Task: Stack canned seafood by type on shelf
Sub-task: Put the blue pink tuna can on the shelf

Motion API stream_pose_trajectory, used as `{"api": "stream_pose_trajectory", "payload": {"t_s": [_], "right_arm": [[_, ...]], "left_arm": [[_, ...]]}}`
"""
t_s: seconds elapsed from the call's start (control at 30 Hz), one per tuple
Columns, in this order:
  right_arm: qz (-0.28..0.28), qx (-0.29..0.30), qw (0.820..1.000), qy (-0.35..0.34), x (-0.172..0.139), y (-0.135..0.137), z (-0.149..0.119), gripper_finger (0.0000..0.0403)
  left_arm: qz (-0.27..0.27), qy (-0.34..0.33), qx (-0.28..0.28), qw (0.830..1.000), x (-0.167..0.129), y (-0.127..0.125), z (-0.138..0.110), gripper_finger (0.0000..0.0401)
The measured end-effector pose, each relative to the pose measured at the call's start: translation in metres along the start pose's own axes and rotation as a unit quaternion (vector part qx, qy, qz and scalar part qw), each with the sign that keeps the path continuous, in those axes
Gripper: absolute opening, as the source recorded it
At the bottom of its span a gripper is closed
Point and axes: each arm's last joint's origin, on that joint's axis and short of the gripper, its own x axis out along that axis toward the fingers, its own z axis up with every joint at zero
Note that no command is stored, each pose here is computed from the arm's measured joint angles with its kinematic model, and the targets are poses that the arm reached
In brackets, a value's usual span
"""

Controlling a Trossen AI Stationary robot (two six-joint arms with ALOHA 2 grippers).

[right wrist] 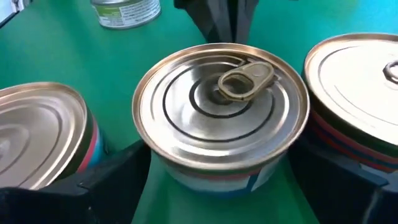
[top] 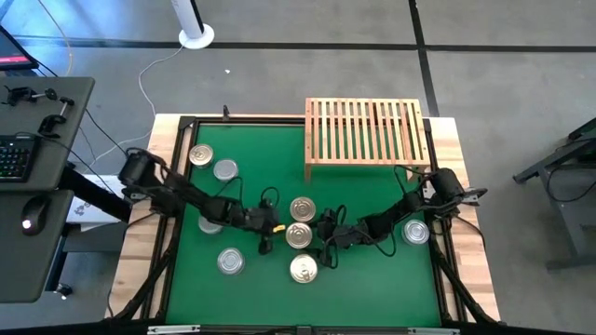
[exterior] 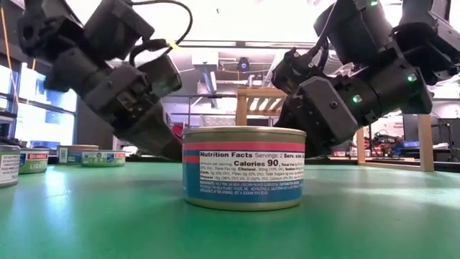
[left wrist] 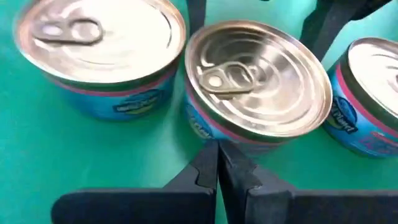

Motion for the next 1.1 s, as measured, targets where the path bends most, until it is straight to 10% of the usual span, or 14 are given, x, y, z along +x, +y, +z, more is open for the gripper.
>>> {"api": "stream_pose_trajectory", "payload": {"t_s": [1.1], "right_arm": [[0.016,0.039,0.999,0.031,0.002,-0.005,-0.002,0.0382]], "left_arm": [[0.028,-0.018,0.004,0.999,0.013,-0.002,0.006,0.0]]}}
